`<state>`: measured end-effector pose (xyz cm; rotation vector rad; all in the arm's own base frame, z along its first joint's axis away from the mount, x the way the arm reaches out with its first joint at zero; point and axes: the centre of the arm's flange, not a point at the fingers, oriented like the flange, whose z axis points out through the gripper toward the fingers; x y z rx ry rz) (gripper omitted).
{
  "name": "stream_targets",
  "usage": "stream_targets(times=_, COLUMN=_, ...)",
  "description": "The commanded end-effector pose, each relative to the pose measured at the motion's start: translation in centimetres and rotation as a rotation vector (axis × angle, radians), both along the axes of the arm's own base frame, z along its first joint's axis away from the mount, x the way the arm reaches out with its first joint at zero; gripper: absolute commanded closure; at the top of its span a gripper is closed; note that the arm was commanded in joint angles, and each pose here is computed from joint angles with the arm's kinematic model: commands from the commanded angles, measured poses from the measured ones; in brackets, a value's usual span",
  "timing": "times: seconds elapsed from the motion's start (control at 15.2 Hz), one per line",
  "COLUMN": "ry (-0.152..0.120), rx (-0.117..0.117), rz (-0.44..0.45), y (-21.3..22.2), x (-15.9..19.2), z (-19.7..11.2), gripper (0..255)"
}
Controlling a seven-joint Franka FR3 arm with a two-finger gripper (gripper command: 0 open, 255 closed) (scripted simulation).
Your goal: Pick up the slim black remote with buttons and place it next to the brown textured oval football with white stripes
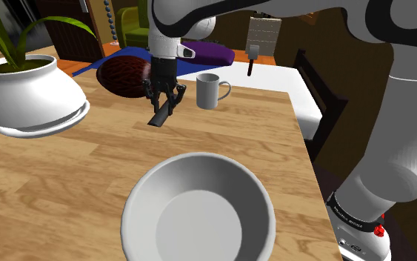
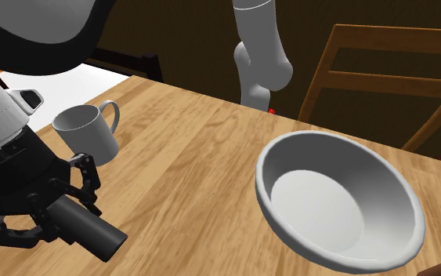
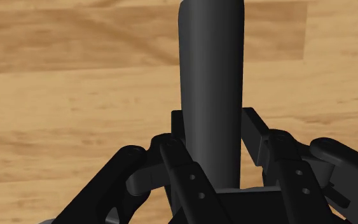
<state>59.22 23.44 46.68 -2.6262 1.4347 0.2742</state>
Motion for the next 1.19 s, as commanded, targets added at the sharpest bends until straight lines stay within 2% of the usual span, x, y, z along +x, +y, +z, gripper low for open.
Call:
stream_targets(times=0.0, ry=0.000, rx=0.000, rz=0.000, y=0.0, x=0.0, z=0.0, gripper=255)
stream_targets(times=0.07, ry=0.000, rx=0.000, rz=0.000, y=0.0, x=0.0, z=0.0, gripper=0)
stream_targets(times=0.4, ry=0.000, rx=0.000, rz=0.000, y=0.0, x=0.0, z=0.0, gripper=0)
stream_targets(times=0.66, ry=0.000, rx=0.000, rz=0.000, y=-1.0, x=0.5, z=4.9, gripper=0)
stream_targets(times=1.12, ry=0.000, rx=0.000, rz=0.000, y=-1.0, x=0.5, z=4.9, gripper=0)
